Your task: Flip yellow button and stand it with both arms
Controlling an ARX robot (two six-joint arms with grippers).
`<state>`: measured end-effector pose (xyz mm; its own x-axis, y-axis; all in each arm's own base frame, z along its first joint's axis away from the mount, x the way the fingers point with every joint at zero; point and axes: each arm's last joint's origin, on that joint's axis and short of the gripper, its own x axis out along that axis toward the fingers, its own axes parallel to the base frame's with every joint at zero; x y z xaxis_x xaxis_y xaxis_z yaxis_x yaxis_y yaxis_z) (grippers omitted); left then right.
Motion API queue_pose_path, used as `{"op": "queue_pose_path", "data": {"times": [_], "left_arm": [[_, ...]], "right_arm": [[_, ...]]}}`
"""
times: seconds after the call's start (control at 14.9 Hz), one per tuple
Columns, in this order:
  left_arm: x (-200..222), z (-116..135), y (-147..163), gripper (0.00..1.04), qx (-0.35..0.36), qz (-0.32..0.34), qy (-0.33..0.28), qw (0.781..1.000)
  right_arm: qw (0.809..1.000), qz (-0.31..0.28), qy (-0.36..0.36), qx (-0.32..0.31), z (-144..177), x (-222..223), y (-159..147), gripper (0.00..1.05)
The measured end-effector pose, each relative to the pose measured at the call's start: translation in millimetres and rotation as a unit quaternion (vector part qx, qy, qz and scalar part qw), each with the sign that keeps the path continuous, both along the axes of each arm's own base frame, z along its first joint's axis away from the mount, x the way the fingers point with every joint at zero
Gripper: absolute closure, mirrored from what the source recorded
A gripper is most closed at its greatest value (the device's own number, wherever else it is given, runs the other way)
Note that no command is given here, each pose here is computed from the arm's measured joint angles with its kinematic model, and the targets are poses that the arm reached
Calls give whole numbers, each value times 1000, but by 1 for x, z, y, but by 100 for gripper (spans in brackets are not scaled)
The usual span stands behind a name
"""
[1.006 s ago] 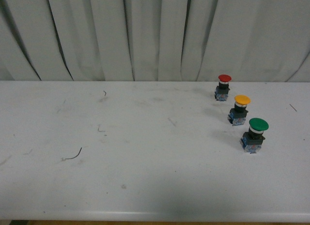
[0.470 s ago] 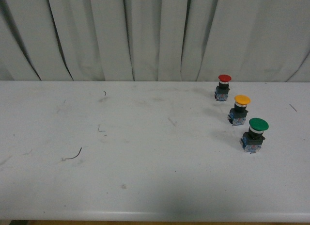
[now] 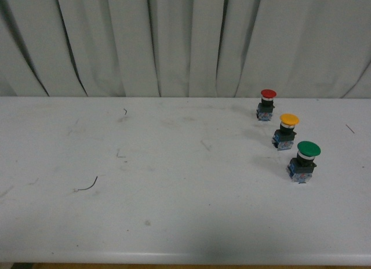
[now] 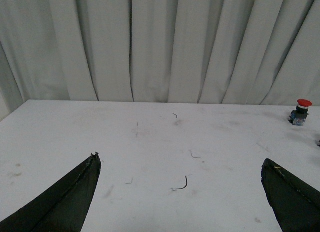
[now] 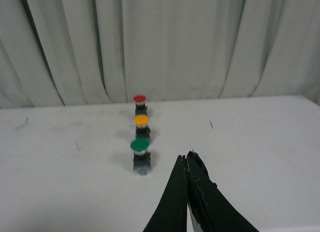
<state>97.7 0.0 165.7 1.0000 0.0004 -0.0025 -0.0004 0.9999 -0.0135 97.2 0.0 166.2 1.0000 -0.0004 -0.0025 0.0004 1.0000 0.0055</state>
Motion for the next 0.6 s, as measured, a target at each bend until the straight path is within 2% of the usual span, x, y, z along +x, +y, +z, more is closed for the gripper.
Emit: {"op": "queue_pose_path", "data": {"times": [0.27,0.34,0.54,0.6], "left_arm": [[0,0,0,7,0,0,0,1000],[0,0,0,7,0,0,0,1000],[0,0,0,7,0,0,0,1000],[0,0,0,7,0,0,0,1000]], "right_arm": [[1000,0,-4,0,1,0,0,103],[1000,0,-4,-1,1,0,0,99],[1000,0,-4,-1,1,0,0,68],[1000,0,-4,-1,1,0,0,54]]}}
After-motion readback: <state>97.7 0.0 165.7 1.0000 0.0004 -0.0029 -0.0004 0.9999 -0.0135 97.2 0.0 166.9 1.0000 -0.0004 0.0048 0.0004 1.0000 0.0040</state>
